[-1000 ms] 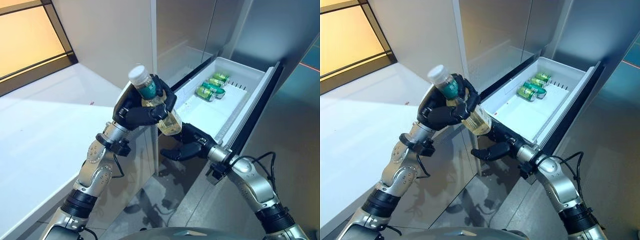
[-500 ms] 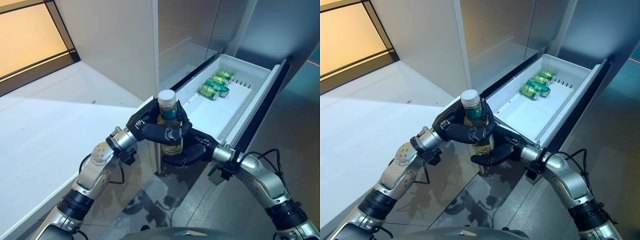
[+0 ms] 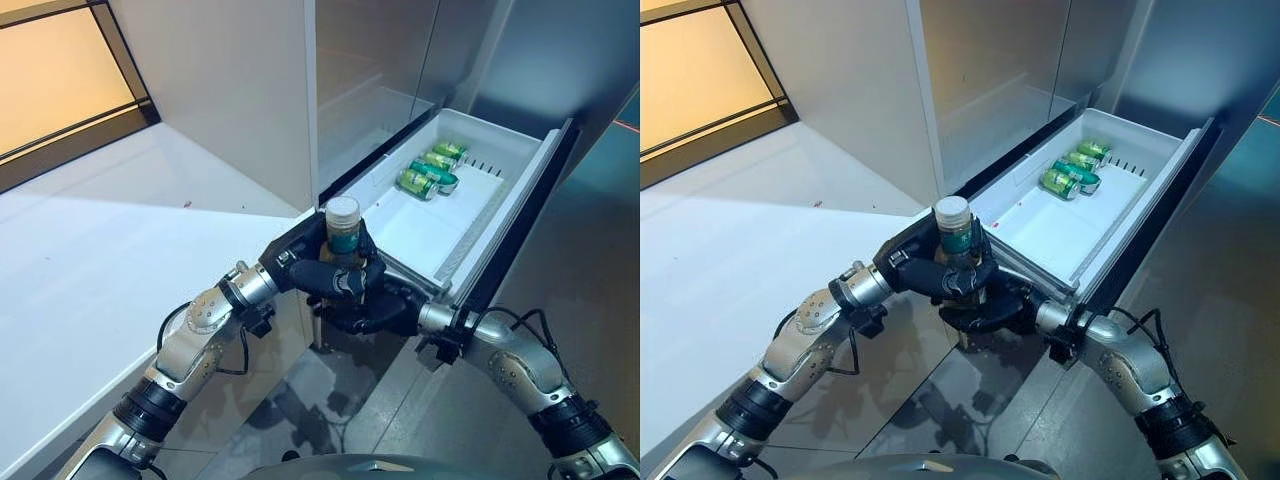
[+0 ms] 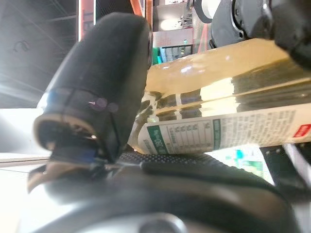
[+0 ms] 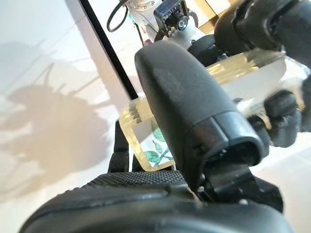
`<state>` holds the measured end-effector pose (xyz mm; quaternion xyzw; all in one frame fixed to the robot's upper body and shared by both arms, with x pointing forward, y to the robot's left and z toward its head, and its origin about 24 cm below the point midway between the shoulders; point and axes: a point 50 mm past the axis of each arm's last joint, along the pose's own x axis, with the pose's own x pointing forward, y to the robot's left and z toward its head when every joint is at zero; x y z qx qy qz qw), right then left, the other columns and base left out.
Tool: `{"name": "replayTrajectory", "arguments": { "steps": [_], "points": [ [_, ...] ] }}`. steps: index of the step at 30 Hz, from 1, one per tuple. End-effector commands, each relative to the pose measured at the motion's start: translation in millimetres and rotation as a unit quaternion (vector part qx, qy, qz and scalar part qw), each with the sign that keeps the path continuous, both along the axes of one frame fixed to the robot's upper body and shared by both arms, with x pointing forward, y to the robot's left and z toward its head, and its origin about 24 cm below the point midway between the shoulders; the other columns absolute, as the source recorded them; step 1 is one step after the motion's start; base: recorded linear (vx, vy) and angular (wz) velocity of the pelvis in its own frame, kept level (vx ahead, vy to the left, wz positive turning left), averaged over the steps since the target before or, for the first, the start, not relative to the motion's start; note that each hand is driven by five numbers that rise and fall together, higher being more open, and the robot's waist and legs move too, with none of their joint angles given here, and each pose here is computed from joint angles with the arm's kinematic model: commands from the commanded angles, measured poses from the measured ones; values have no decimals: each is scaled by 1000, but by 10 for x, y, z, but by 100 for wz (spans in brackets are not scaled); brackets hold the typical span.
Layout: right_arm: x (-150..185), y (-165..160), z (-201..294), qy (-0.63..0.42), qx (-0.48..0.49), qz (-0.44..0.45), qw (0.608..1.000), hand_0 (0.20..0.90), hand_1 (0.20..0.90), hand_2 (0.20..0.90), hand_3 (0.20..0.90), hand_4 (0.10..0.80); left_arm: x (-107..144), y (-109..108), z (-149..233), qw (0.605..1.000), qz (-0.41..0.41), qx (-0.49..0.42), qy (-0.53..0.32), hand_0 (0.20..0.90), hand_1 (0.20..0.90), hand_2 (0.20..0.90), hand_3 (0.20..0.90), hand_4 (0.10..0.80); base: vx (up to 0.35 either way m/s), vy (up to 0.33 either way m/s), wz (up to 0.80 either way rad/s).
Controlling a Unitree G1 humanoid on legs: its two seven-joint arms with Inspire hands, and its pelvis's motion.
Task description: Put drinks into fridge and close the fridge
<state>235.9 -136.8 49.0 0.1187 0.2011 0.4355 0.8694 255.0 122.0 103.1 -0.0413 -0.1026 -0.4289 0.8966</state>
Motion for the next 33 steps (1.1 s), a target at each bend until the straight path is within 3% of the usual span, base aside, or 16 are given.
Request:
{"name": "replayTrajectory", "arguments": {
  "steps": [1,2,3,4,5,6,7,11,17,21,26,33],
  "points": [
    [94,485,797,-128,223,62,964,300,300,300,200,100,93,-279,405,992,-49,-62,-103,300,300,300,200,100,0,0,0],
    [115,469,800,-128,220,47,966,300,300,300,200,100,76,-294,405,990,-57,-62,-109,300,300,300,200,100,0,0,0],
    [140,453,805,-137,212,30,967,300,300,300,200,100,59,-309,412,990,-62,-63,-113,467,467,467,395,295,0,0,0],
    [165,433,819,-145,207,15,968,300,300,300,200,100,45,-323,418,989,-65,-62,-118,549,549,549,491,391,0,0,0],
    [191,411,838,-152,201,0,968,300,300,300,200,100,32,-342,419,988,-72,-56,-124,582,582,582,529,429,0,0,0],
    [235,363,873,-172,188,-24,967,300,300,300,200,100,17,-355,414,987,-78,-51,-127,787,787,787,768,668,0,0,0],
    [259,335,897,-181,183,-35,966,300,300,300,200,100,11,-362,413,987,-81,-48,-130,900,900,900,900,800,0,0,0],
    [481,69,1176,-293,94,-139,941,300,300,300,200,100,13,-367,416,988,-78,-62,-117,900,900,900,900,800,0,0,0],
    [759,-209,1620,-357,17,-238,903,300,300,300,200,100,46,-365,289,994,-26,-62,-89,900,900,900,900,800,6,0,0],
    [933,-630,1995,-405,-49,-334,850,300,300,300,200,100,44,-285,-40,999,8,-52,-11,900,900,900,900,800,3,0,1],
    [1032,-1018,2214,-384,-50,-409,826,300,300,300,200,100,-67,-233,-384,998,10,-16,56,900,900,900,900,800,20,-1,10],
    [1125,-1754,2390,-339,-96,-520,778,300,300,300,200,100,-433,-115,-1008,979,-25,44,198,900,900,900,900,800,40,-9,16]
  ]
}}
